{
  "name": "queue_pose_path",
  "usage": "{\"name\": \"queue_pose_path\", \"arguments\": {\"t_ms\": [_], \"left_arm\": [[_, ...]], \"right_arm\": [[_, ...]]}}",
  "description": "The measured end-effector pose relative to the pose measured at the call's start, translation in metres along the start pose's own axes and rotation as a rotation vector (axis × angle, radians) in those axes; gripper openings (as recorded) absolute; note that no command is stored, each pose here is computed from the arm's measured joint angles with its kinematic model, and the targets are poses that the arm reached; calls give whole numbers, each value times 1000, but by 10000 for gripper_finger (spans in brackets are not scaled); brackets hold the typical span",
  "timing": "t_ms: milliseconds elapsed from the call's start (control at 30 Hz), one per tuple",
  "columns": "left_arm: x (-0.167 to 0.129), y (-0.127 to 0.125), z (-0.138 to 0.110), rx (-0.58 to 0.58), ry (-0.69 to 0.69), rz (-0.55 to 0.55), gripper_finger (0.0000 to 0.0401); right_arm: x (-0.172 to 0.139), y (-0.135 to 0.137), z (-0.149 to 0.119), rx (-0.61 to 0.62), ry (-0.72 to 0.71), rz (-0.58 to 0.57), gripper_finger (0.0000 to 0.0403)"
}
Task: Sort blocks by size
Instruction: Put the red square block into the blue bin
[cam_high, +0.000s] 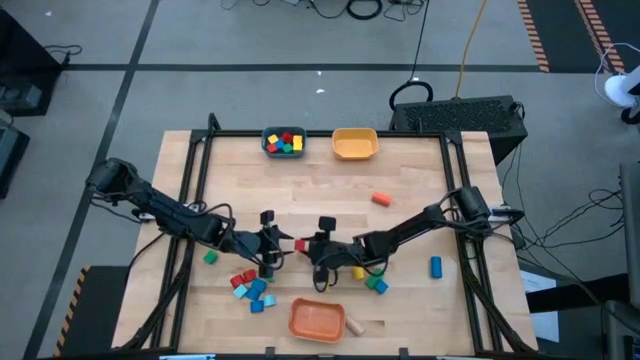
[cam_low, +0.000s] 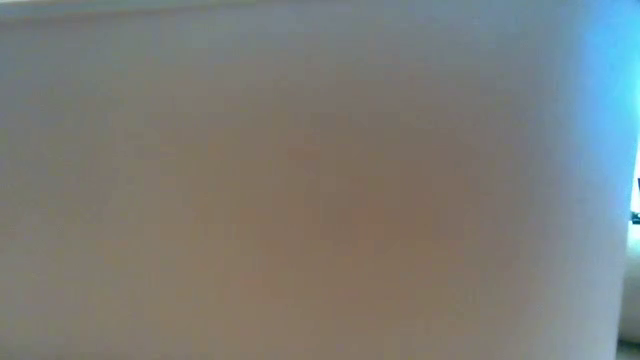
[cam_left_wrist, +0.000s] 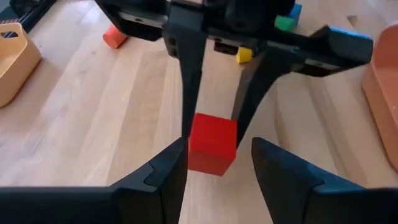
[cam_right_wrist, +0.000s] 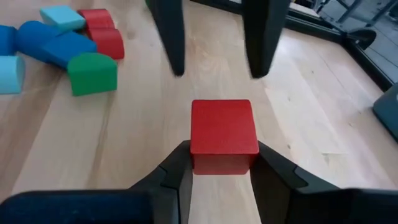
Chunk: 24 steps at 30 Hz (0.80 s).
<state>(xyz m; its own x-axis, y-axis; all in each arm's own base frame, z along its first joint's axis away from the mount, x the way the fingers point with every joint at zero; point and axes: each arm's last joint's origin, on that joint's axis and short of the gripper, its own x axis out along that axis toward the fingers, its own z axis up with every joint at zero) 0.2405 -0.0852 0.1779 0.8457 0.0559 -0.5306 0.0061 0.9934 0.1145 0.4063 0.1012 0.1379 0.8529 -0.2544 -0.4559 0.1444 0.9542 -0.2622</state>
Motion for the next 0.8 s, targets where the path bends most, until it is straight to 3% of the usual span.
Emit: {"name": "queue_pose_path", "arguments": {"t_ms": [233,400,600,800], "left_arm": [[11,-3,-11,69,61,25,208],[22,-3,-20,94,93,135,275],[28,-6,-19,111,62,118,347],[28,-6,-14,120,14,100,347]], "right_arm": [[-1,0,1,-2,-4,0,109],[-1,0,1,-3,-5,1,109],[-1,0,1,-3,-4,4,110],[-1,0,1,-4,-3,8,113]]}}
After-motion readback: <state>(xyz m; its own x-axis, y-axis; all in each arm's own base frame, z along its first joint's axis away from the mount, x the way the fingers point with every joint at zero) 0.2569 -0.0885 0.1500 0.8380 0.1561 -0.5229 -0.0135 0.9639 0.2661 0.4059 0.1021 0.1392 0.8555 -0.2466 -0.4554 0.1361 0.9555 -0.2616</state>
